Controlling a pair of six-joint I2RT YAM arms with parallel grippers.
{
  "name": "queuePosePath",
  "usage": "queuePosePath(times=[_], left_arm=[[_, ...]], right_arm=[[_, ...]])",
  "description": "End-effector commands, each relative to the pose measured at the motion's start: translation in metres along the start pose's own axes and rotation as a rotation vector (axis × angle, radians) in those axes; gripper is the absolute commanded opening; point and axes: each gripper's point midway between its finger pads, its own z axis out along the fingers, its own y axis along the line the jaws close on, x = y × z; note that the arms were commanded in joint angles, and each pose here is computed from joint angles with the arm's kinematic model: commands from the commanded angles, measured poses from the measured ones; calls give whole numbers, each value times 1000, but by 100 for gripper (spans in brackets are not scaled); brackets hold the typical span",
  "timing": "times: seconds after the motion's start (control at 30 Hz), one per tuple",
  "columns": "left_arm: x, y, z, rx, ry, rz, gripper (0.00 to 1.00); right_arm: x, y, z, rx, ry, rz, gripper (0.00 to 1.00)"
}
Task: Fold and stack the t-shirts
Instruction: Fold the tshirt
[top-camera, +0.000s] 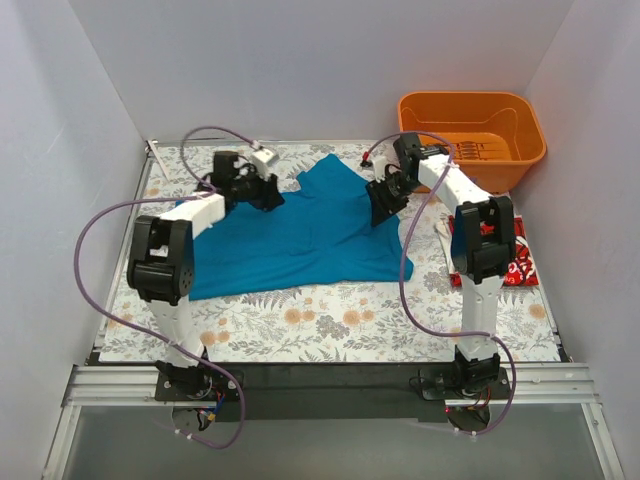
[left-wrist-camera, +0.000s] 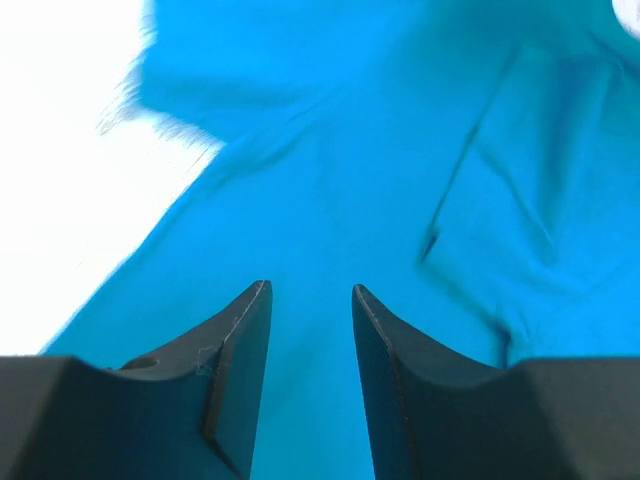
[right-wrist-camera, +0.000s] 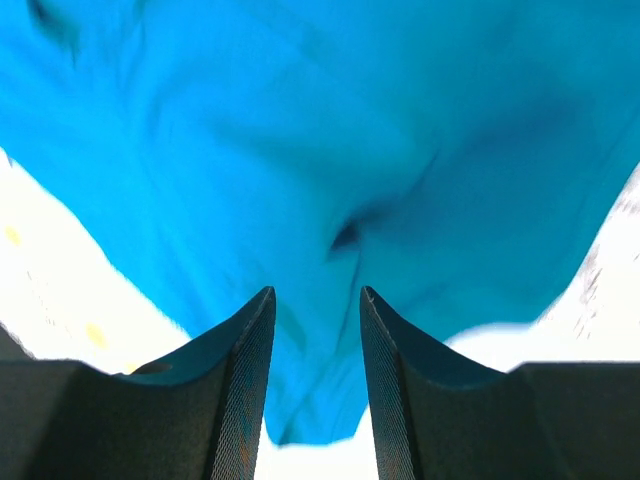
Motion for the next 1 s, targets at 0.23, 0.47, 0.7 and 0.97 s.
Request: queuePosePath(times=[0.23, 0.47, 0.7, 0.97], left_arm=[[58, 5, -210, -52, 354, -563, 39], [145, 4, -266, -246, 590, -587, 37], [207, 9, -270, -367, 725, -608, 36], [250, -26, -298, -367, 863, -629, 31]], right_arm=[[92, 31, -32, 64, 208, -232, 46], [118, 16, -10, 108, 304, -231, 39], [135, -11, 2, 193, 398, -275, 34], [175, -9, -5, 226, 493, -353, 31]])
